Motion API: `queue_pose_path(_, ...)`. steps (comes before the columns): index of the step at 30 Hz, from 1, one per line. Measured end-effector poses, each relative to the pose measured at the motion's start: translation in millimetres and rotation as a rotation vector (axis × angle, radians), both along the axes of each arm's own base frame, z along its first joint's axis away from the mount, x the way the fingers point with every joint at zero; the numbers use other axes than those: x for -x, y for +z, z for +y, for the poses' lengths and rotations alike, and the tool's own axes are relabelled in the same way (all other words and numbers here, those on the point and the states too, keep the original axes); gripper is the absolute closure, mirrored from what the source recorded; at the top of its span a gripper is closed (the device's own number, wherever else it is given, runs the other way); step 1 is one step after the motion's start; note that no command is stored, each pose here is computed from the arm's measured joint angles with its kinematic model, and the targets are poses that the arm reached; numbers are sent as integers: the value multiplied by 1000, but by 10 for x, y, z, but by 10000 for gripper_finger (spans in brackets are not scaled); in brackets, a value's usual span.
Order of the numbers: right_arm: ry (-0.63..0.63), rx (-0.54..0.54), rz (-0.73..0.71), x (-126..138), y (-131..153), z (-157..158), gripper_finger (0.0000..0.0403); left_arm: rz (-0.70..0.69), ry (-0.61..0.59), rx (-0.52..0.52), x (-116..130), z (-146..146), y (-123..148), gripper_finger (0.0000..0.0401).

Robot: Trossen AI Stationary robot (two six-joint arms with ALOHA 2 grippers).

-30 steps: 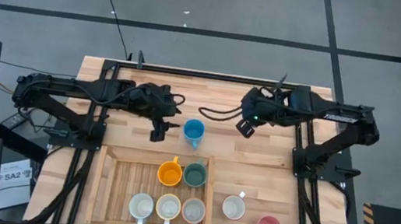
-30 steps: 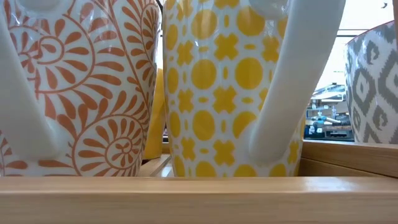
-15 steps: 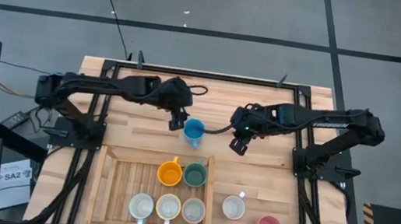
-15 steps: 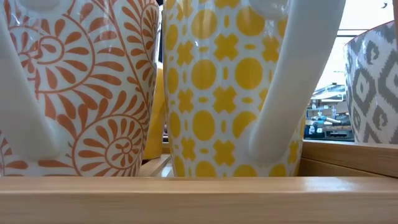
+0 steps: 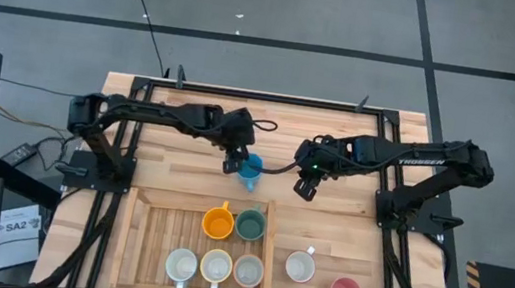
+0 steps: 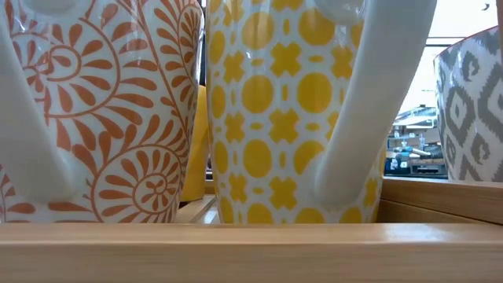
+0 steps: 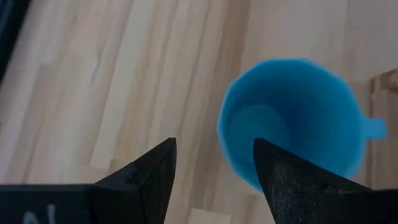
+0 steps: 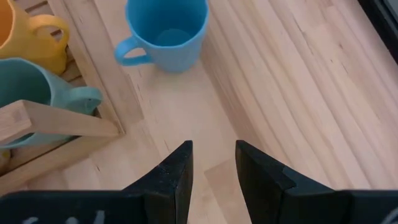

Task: Place coffee mugs
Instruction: Put the blue mug on the shelf

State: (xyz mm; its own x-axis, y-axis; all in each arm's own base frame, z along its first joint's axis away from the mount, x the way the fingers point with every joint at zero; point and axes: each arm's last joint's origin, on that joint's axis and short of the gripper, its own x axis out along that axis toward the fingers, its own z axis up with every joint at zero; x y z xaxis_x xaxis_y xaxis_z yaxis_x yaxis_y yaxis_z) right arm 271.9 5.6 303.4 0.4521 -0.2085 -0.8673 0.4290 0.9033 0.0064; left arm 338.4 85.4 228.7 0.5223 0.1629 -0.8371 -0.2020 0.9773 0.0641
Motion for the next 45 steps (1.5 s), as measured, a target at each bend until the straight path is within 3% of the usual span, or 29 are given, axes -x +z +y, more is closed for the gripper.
queue_pose_path(8,0,0,-1,-1,0,0,276,67,-3,18,-98,22,-260,179)
queue_pose_path(21,-1,3,-3,-3,2,-1,276,59,3,16,-117,24,-275,184)
queue_pose_path(45,-1,3,-3,-3,1,-1,276,58,4,17,-119,23,-278,355)
